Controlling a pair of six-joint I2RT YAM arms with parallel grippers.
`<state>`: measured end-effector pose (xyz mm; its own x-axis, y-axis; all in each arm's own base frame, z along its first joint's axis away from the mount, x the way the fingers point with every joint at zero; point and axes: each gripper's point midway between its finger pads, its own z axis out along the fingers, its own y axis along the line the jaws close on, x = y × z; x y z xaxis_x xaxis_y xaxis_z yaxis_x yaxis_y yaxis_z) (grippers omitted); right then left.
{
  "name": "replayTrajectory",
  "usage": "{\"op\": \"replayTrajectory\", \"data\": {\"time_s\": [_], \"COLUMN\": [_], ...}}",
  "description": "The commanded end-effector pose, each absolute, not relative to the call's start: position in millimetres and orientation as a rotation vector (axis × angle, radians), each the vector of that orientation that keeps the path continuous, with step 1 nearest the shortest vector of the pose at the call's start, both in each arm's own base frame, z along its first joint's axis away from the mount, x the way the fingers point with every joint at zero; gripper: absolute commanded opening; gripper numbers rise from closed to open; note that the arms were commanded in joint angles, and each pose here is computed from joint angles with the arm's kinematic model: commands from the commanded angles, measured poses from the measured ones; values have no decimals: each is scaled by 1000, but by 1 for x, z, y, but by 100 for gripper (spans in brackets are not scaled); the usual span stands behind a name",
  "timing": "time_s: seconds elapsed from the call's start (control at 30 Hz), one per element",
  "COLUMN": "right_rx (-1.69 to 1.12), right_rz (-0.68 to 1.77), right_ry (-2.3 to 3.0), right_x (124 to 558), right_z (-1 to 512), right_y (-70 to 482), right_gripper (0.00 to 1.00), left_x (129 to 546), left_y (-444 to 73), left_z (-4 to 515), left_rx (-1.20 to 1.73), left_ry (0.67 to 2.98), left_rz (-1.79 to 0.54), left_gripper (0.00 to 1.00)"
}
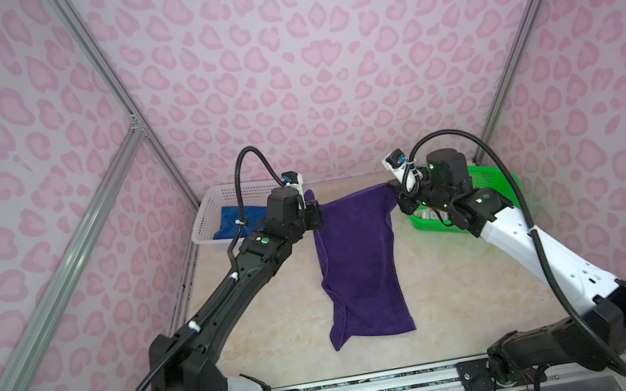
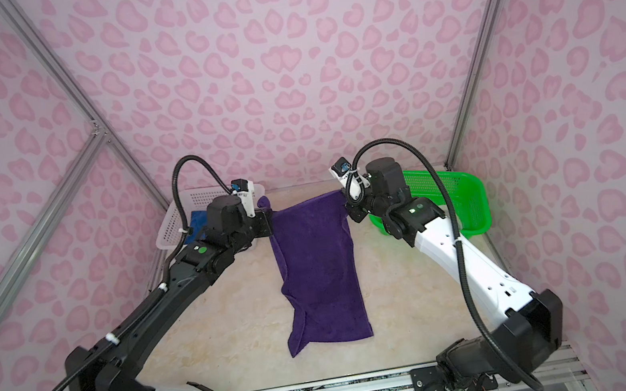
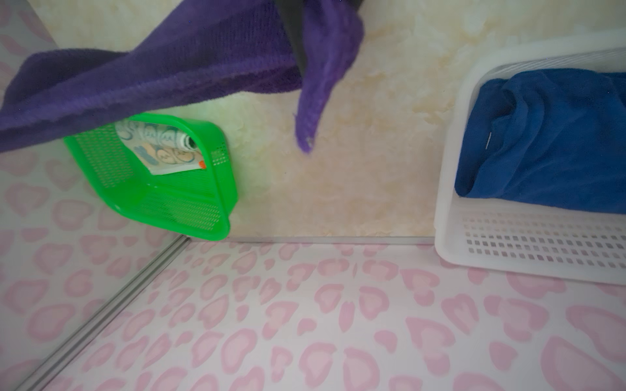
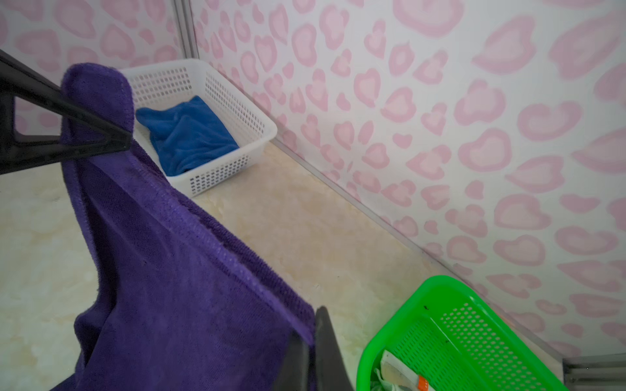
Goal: Fold and stack the towels
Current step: 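Lift the purple towel with both grippers and spread its edge apart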
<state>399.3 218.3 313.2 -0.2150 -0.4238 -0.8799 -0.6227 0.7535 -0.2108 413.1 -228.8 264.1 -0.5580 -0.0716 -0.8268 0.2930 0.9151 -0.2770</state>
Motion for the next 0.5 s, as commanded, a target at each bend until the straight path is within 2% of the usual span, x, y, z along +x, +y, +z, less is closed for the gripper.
{"op": "replayTrajectory", "data": {"time_s": [0.0, 0.17, 0.47], "right_rx": [-674, -646, -647], "right_rz": [174, 168, 145], "right_ry": [1831, 1900, 1942], "right_x": [441, 480, 512], "right_z": [301, 253, 227], "right_y": [210, 209, 205], "right_gripper": [0, 0, 0], "left_x": [447, 489, 525], "left_y": [-227, -241, -244], "left_z": [234, 186, 179], "left_rx": [160, 208, 237], "left_ry": [2132, 2185, 2153], "left_rz": [-375, -356, -407], "left_gripper": [2, 2, 2]}}
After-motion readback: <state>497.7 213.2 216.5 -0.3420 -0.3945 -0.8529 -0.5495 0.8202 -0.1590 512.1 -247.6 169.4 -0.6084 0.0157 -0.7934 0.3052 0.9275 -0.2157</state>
